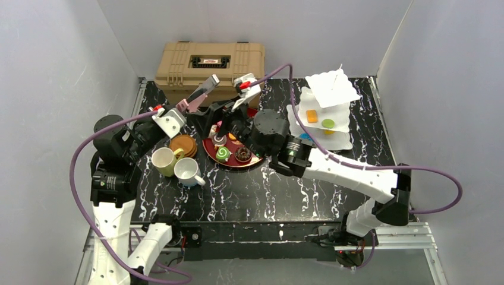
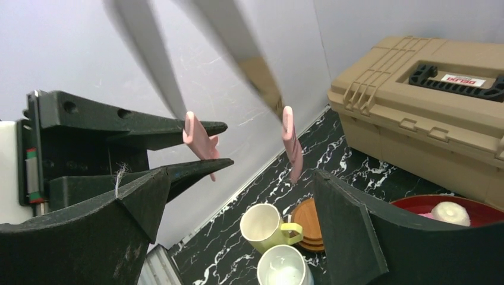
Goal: Serve the afternoon tea
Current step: Pick up the clamp from the tray.
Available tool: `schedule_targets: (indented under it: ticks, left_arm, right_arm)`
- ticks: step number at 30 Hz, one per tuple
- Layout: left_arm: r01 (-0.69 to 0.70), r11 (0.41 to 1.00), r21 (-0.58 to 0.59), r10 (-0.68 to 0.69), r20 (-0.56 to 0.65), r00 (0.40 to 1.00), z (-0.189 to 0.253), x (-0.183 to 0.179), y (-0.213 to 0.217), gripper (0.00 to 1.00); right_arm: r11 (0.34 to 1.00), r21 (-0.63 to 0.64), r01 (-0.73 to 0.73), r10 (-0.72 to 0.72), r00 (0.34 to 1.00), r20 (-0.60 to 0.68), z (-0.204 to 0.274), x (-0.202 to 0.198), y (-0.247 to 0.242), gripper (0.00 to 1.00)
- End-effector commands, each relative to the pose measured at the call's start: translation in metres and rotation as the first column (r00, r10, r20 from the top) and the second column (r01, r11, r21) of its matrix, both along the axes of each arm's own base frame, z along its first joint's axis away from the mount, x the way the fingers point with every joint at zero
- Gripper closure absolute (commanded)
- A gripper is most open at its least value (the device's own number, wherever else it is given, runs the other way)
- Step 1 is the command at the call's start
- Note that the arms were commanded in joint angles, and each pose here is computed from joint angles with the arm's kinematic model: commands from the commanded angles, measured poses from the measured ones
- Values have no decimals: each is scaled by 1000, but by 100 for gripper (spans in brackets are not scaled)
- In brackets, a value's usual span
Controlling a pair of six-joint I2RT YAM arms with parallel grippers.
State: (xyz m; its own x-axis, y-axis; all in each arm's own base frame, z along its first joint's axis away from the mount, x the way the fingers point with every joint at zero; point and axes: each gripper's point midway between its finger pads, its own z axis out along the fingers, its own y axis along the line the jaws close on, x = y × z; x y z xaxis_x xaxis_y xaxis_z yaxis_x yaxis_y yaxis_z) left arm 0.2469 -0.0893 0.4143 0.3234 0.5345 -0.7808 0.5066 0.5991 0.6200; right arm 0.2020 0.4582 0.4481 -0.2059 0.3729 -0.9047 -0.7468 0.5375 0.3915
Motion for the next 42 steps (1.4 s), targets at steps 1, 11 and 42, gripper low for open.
schedule_targets:
  ticks: [1,11,42]
  left_arm:
    - [12,1000,-18,-11,13,1000,7,-2,-3,100]
    - [10,1000,-17,-10,16,1000,9,-4,-2,100]
    - [41,999,-2,-41,-11,999,-4,-14,-6,31]
  right_arm:
    - [997,63,39,-40,999,13,29,2,-23,2]
    - [997,78,-25,14,990,140,47,4,15,2]
    - [984,76,163,-170,981,91,23,51,-1,50]
